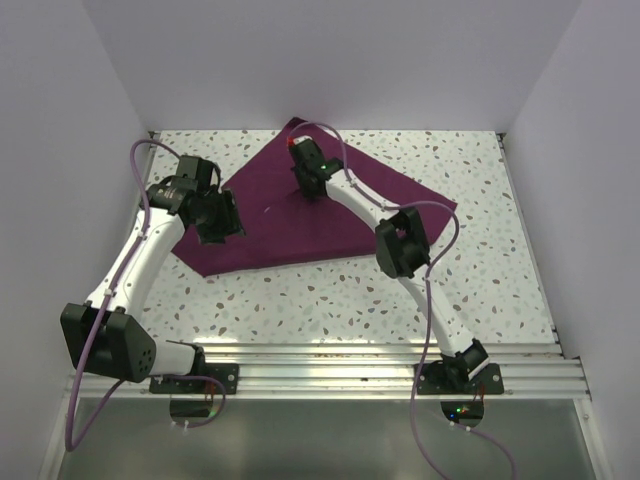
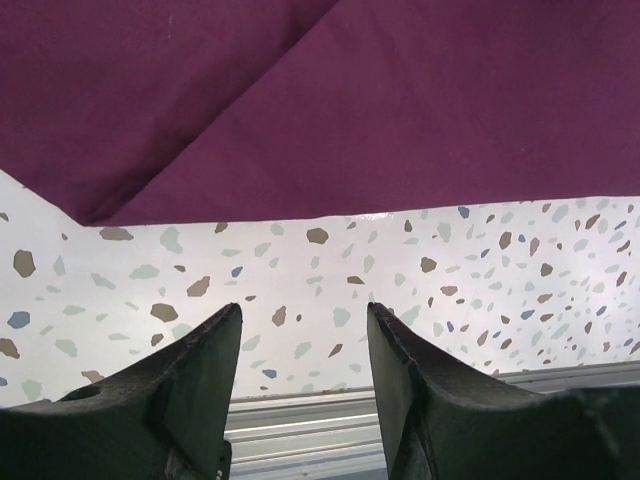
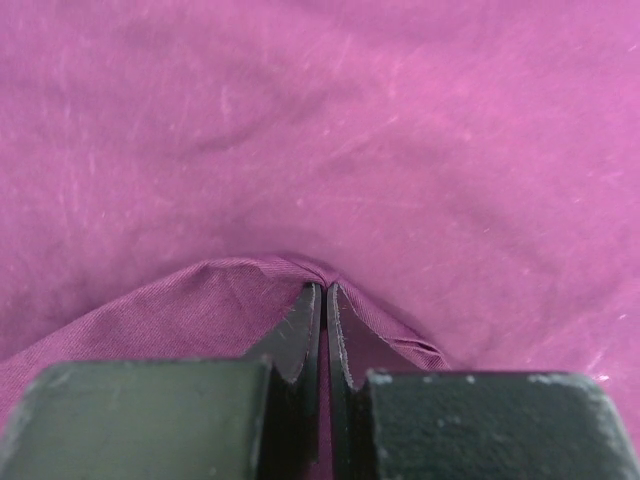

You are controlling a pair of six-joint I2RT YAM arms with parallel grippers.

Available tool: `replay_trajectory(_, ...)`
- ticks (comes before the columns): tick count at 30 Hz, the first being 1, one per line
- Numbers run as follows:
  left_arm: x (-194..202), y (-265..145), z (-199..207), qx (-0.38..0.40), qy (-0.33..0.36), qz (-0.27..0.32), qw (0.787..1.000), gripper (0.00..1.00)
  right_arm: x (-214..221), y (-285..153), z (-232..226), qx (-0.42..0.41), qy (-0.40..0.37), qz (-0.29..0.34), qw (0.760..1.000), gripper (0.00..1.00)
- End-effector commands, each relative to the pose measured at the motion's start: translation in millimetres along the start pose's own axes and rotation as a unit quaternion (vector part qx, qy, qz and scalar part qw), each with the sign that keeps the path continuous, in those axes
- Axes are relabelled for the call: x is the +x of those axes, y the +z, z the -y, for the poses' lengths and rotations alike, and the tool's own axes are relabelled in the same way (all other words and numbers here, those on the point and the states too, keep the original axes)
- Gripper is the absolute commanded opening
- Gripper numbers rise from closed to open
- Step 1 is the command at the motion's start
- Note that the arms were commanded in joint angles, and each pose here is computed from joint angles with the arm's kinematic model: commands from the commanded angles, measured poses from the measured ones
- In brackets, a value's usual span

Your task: Prepare the surgical pack

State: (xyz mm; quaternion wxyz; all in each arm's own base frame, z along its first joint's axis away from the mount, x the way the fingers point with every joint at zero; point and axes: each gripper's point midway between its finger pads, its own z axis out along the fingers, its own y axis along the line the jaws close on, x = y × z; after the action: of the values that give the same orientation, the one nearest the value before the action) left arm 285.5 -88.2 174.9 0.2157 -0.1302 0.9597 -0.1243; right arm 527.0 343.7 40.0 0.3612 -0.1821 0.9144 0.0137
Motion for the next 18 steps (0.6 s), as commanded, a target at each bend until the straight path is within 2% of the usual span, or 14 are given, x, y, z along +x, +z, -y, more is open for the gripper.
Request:
replay_trajectory(1,0.4,-7.2,1.0,0.006,-0.011,0.005,1.0,0.57,-35.7,2.1,13.1,0.008,0.032,0.055,0.998,0.0)
replay_trajectory(18,5.8,-4.6,1.8,0.012,-0.019,-0.002,1.0,0.57,-14.2,23.9,24.2,0.025,0.056,0.029,0.998,0.02)
